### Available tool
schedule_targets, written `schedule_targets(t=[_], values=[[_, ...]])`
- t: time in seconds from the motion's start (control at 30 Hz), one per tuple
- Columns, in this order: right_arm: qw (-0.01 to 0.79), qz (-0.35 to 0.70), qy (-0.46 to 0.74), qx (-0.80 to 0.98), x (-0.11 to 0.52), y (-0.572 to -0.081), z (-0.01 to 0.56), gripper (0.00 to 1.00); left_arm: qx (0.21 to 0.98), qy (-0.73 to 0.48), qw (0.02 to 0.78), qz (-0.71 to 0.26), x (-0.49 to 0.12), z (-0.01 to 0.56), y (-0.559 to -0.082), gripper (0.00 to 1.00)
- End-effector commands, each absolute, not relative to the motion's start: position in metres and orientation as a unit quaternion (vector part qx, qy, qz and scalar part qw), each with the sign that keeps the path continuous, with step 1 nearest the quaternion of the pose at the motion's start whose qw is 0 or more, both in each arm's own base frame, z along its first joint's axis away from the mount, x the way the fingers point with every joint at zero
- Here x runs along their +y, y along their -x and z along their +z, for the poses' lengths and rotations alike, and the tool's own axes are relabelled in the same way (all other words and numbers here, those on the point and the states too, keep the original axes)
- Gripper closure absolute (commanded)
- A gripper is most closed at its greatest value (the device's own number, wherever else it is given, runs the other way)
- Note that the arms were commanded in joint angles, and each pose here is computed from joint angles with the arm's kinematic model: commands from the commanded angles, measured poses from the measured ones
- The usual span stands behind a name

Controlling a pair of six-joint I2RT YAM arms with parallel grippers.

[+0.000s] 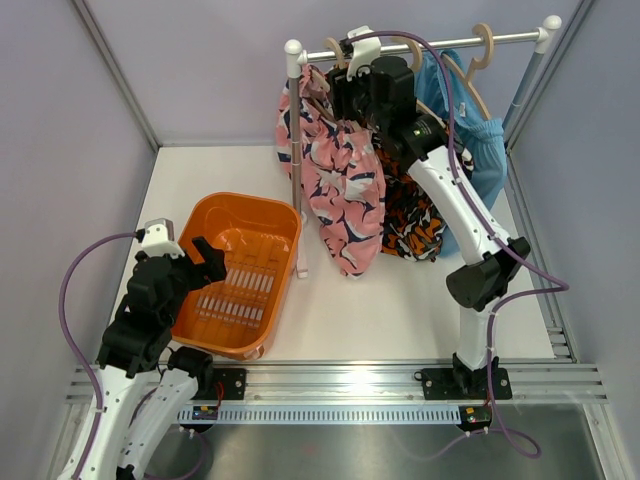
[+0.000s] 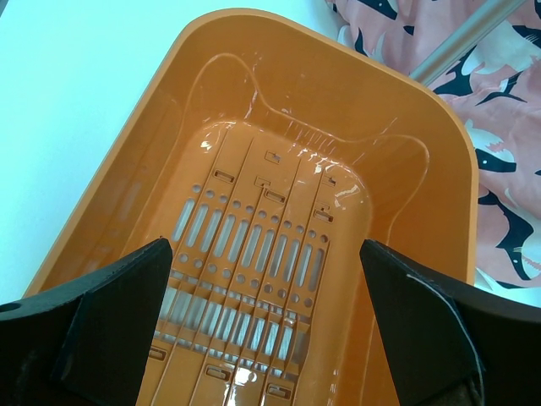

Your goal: Remove the shorts from the hanger

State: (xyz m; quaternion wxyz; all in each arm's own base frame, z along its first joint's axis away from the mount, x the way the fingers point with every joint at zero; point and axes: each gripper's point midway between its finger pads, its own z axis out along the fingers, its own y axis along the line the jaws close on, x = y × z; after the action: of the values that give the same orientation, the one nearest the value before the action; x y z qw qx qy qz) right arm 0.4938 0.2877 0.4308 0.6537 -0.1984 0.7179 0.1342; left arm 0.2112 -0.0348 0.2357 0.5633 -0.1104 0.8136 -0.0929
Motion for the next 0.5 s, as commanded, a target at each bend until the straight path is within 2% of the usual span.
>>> schedule_targets(t=[0.0,0.1,0.13,0.23,0.27,0.37,0.47], values=[[0.679,0.161,0.199,0.689,0.302,-0.487,0.457,0.47,0.808,0.099,0.571,-0.103,-0.041,0.241,-0.215,0.01],[0.676,0.168,0.197,0.69,0.305,-0.486,0.455,0.57,0.808,0.098,0.571,-0.103,-0.041,0.241,-0.215,0.01],[0.676,0.17,0.196,0.69,0.305,-0.486,0.455,0.65,0.808,0.099,0.572,-0.104,-0.041,0.242,-0.215,0.01],[0.68,0.177,0.189,0.686,0.305,-0.483,0.457,0.75,0.809,0.098,0.571,-0.103,-0.041,0.241,-0.215,0.01],[0.681,0.178,0.187,0.685,0.305,-0.482,0.459,0.85,0.809,0.098,0.57,-0.104,-0.041,0.241,-0.215,0.01],[0.687,0.177,0.175,0.683,0.3,-0.48,0.465,1.0,0.809,0.096,0.57,-0.104,-0.042,0.241,-0.215,0.01],[0.693,0.176,0.17,0.679,0.296,-0.475,0.474,1.0,0.81,0.096,0.569,-0.105,-0.042,0.241,-0.215,0.01]])
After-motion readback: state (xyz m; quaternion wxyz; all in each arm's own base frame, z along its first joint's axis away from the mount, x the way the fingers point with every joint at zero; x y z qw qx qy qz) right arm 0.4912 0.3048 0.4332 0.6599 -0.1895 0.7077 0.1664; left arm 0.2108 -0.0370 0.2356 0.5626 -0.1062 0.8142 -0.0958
